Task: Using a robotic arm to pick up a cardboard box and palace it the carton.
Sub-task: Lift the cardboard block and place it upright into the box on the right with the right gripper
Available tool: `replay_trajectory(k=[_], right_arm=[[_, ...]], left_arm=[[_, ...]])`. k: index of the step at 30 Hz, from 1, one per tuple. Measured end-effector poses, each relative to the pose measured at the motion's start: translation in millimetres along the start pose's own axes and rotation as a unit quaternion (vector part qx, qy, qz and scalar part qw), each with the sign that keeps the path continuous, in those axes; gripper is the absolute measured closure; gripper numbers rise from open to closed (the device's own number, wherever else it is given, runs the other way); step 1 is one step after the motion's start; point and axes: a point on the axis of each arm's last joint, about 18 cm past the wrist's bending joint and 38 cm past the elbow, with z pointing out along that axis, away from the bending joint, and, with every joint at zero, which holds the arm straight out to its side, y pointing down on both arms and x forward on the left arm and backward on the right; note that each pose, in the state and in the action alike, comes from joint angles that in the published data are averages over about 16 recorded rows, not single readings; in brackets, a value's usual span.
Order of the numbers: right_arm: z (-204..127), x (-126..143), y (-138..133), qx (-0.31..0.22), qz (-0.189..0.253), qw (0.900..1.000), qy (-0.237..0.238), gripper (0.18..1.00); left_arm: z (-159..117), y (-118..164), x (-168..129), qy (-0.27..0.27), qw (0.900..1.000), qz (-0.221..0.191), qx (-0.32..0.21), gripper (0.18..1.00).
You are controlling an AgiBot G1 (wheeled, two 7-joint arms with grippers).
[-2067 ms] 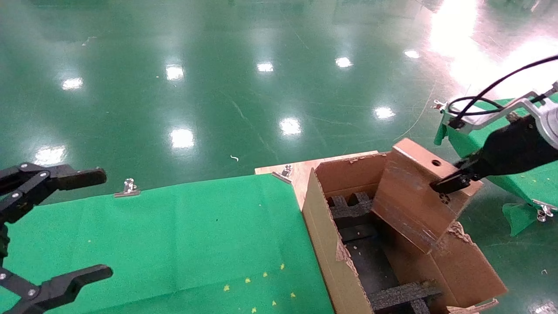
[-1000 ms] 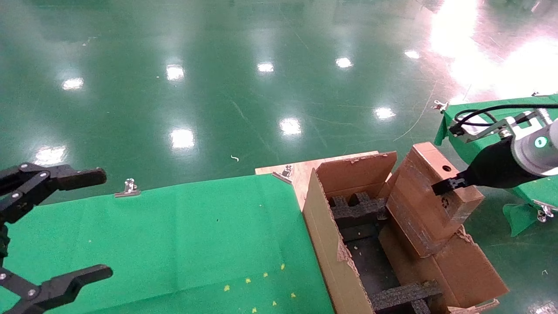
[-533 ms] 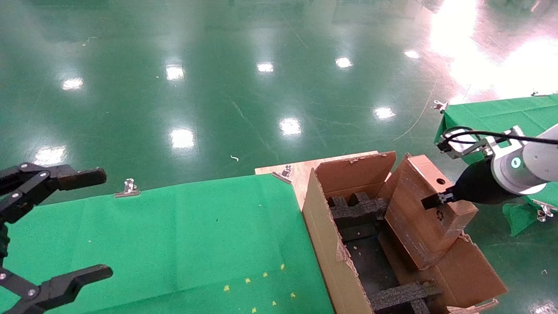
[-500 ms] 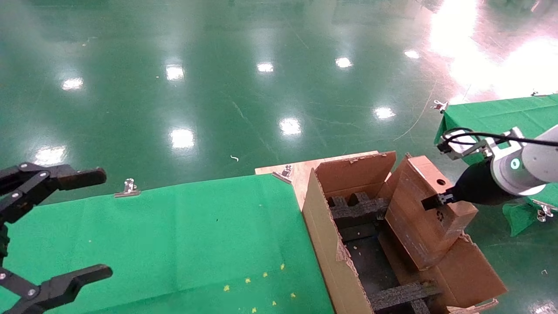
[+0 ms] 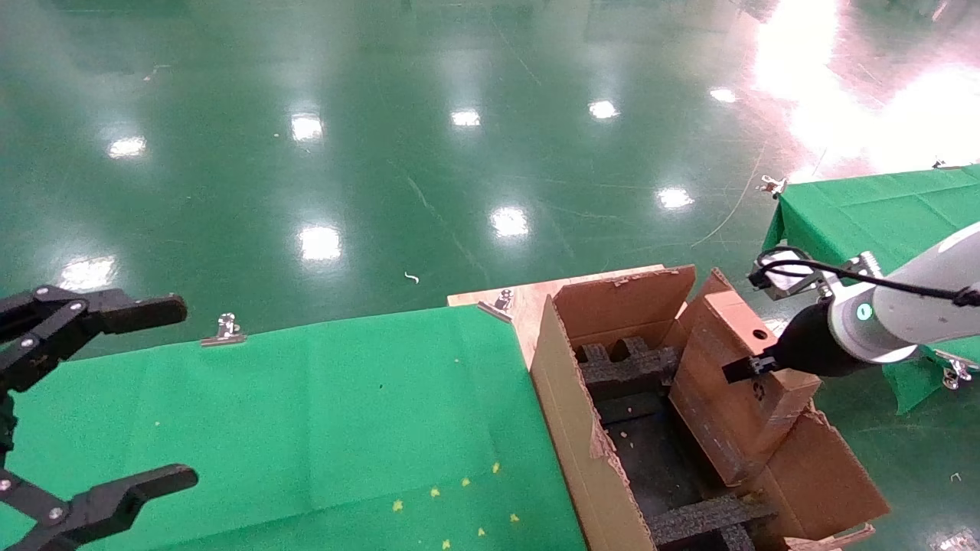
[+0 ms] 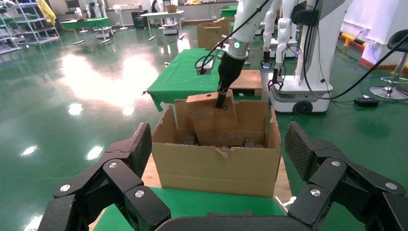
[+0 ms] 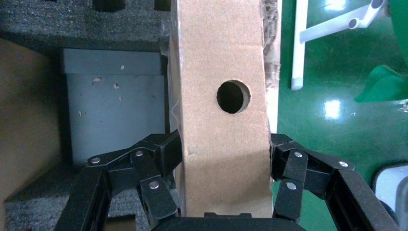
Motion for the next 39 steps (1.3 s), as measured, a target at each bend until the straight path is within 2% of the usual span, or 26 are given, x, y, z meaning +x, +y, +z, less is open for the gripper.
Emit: replay_trajectory(k=[22,39], right_arm=[[69,-21,8,-0.029,0.005,0.999,-0.023,0.842],[107,-28,35,-0.080,-0.012,0.996,-0.034,0.850]], left_arm=[[0,0,0,0.000,1.0000,0.000,0.000,0.184],[0,0,0,0.000,1.0000,0.000,0.000,0.184]])
